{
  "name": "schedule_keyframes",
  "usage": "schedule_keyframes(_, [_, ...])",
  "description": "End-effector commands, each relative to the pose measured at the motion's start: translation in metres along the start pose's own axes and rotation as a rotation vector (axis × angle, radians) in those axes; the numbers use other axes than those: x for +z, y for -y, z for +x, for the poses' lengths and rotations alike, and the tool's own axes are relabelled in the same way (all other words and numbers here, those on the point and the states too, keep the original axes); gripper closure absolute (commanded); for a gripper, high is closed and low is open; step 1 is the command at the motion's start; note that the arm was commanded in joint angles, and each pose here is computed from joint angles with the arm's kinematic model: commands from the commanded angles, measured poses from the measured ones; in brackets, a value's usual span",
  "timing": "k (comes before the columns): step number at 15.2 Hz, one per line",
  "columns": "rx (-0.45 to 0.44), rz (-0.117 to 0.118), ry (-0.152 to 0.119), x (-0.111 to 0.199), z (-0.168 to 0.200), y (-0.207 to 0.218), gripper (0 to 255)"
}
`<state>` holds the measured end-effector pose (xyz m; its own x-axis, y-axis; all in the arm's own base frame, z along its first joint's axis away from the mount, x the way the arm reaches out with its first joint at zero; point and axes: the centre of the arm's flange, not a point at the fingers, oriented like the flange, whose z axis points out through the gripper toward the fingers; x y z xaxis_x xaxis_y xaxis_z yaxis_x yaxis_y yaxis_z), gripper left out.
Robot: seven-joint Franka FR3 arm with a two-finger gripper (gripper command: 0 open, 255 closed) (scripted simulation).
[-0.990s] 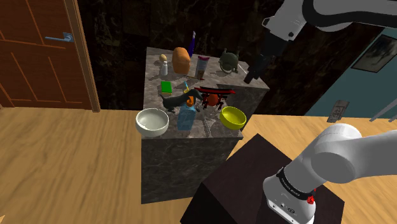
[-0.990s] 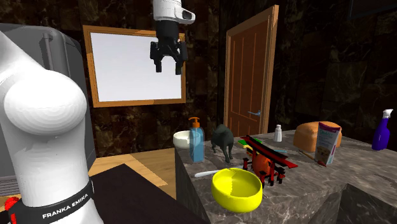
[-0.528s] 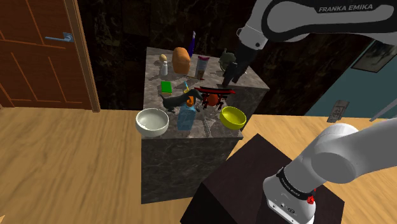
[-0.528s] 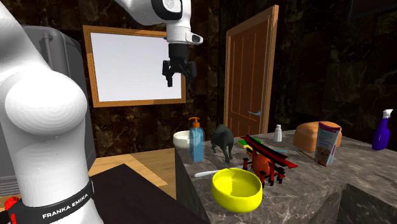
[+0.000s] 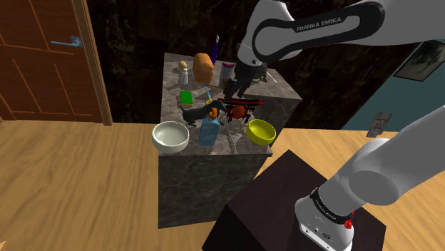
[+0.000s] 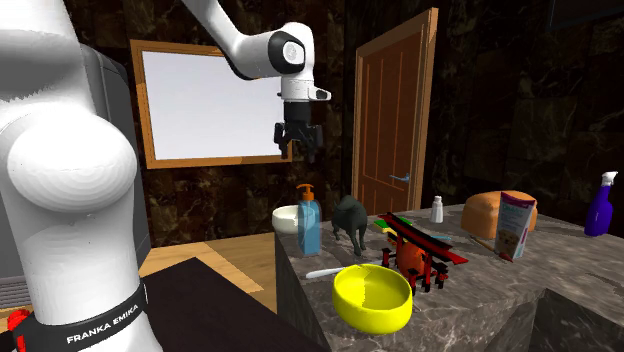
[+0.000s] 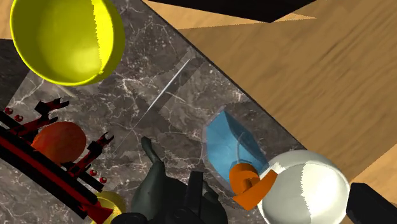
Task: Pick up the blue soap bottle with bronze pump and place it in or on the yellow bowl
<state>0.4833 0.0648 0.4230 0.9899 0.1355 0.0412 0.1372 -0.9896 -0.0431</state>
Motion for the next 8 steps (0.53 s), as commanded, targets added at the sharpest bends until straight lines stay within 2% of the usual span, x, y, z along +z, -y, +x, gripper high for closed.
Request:
schedule_keyframes(1, [-0.002,-0.007,0.003,0.020,0.020,0.004,0])
schedule_keyframes(6, [-0.005,-0.026,0.012,0.066,0.069,0.009,0])
schedule_keyframes(8, [-0.005,-0.026,0.012,0.073,0.070,0.009,0])
